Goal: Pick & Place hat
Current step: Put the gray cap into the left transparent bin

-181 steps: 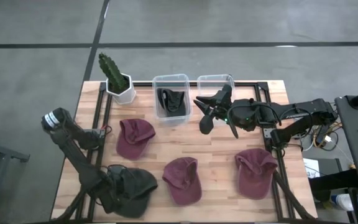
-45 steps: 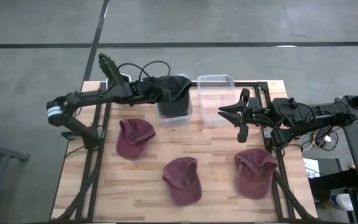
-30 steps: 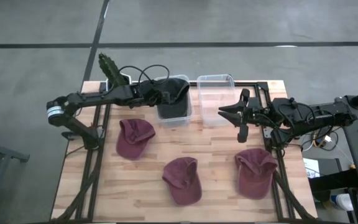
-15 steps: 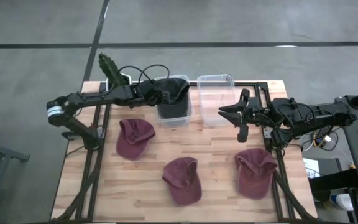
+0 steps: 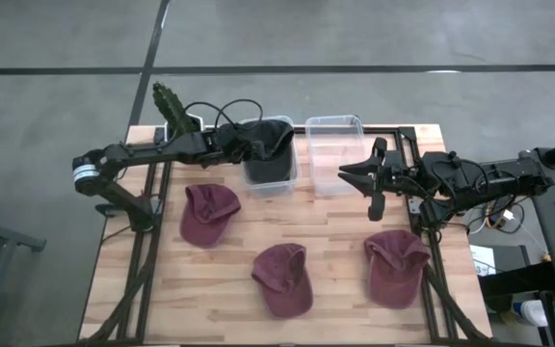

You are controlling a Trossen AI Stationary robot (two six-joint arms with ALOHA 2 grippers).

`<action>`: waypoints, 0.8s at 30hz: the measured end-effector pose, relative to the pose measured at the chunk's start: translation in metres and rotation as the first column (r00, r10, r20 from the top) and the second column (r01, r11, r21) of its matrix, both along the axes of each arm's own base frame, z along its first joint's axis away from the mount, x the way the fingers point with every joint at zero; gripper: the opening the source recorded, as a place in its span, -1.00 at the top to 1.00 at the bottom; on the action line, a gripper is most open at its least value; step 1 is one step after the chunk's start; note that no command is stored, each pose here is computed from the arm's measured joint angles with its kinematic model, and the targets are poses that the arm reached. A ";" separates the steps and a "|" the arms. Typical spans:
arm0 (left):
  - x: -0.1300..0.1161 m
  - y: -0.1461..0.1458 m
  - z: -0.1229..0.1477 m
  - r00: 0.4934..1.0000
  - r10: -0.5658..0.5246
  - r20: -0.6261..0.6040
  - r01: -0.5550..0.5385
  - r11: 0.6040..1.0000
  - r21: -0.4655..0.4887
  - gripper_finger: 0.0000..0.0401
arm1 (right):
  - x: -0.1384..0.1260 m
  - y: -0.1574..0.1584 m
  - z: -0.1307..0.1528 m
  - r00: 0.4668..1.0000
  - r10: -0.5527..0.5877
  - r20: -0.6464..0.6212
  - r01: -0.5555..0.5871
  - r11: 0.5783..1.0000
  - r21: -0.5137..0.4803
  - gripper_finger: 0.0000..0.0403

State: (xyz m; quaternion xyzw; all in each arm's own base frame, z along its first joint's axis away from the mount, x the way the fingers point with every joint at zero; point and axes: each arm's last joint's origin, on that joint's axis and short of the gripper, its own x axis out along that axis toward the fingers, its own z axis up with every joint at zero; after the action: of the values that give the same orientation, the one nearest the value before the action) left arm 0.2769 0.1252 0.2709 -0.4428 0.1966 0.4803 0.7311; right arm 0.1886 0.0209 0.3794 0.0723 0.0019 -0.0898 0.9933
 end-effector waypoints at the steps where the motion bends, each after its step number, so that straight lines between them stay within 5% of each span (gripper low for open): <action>1: 0.000 0.000 0.000 1.000 0.000 0.000 0.000 1.000 0.000 0.72 | 0.000 0.000 0.000 1.000 0.000 0.000 0.000 1.000 0.000 0.66; 11: 0.000 0.000 0.000 1.000 -0.014 0.000 0.014 1.000 -0.002 0.30 | 0.000 0.000 0.000 1.000 0.000 0.000 0.000 1.000 0.000 0.66; 24: 0.006 0.002 0.025 0.997 -0.075 0.021 0.073 0.995 0.067 0.27 | 0.000 0.000 0.000 1.000 0.000 0.000 0.000 1.000 0.000 0.66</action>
State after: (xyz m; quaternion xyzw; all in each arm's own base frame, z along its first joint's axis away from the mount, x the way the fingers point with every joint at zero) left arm 0.2829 0.1274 0.2960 -0.4163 0.1881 0.4539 0.7651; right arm 0.1886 0.0209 0.3795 0.0723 0.0017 -0.0897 0.9933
